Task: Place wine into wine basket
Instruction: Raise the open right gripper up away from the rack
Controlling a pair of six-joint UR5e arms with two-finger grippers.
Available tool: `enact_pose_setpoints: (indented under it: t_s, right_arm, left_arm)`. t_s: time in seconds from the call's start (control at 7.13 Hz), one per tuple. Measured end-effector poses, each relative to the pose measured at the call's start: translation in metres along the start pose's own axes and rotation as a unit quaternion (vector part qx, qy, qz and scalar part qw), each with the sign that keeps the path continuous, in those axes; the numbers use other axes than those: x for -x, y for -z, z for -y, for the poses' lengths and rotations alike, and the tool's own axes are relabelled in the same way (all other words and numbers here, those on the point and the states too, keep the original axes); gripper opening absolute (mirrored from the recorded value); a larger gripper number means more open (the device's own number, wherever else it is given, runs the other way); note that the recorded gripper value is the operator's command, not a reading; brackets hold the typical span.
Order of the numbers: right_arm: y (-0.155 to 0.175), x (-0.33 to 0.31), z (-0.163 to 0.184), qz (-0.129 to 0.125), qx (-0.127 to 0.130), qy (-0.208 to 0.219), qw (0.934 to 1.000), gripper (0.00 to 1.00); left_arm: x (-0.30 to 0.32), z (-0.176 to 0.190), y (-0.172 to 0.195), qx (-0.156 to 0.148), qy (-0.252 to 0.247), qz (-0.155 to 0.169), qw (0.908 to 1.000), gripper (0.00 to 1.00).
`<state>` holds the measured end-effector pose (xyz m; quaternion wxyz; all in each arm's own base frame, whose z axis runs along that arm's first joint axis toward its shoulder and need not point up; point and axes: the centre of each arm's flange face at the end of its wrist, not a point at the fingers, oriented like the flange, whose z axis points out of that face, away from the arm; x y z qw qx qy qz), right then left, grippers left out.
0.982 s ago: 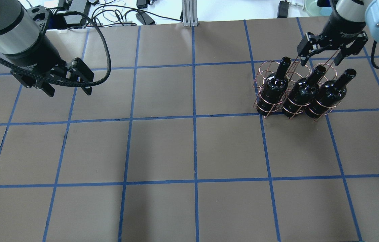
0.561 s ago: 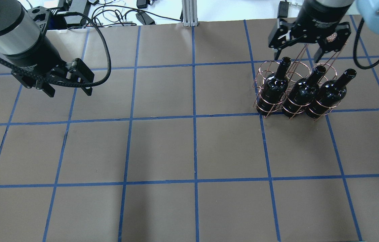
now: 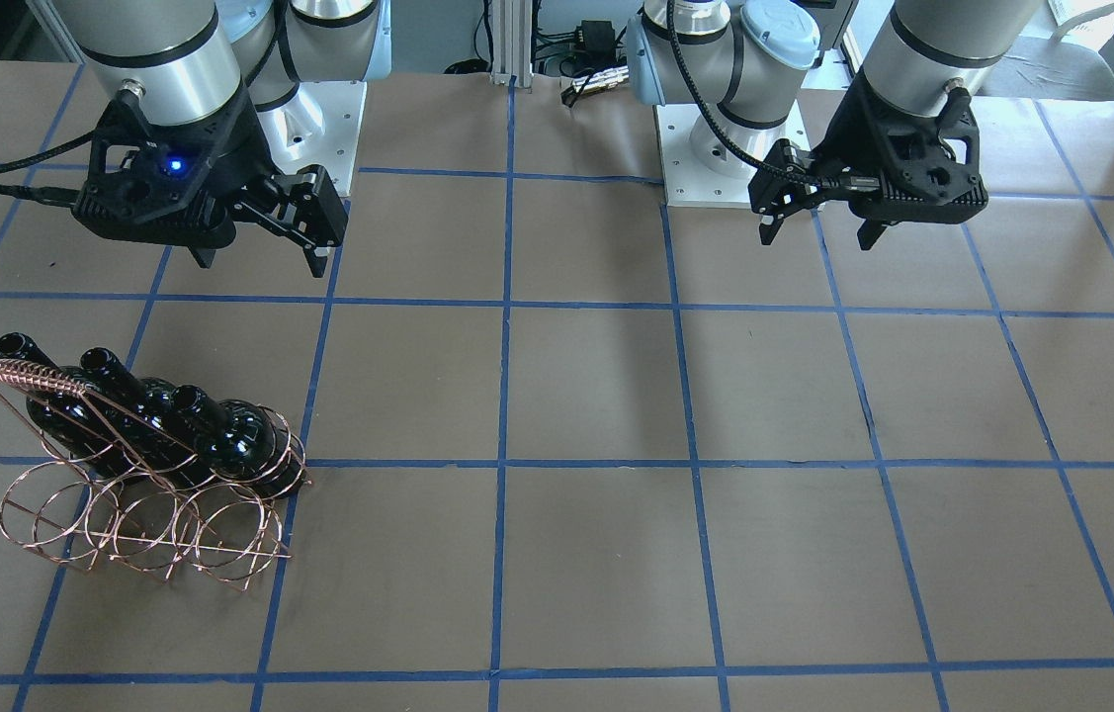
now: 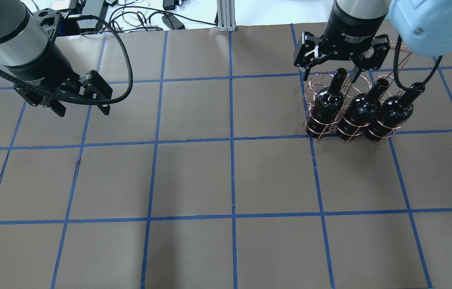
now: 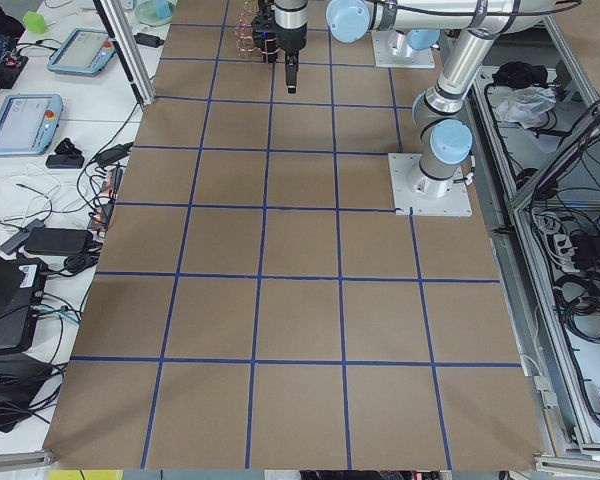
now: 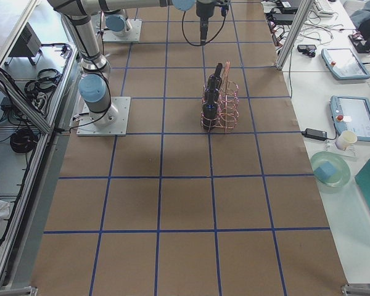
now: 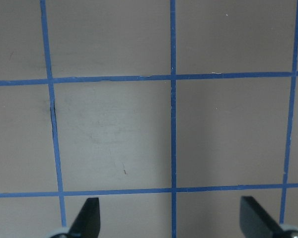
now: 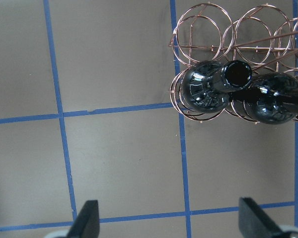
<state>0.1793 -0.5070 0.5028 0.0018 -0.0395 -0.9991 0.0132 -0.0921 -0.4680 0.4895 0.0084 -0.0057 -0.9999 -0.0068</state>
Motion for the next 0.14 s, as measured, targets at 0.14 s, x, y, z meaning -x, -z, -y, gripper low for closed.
enact_pose_setpoints:
  t_s: [0.14]
  right_arm:
    - [0.0009,-0.0021,0.0002,0.0,-0.001,0.002,1.0,0.99]
  left_arm:
    - [0.0,-0.0001,0.0001,0.0,0.0,0.0,1.0,1.0]
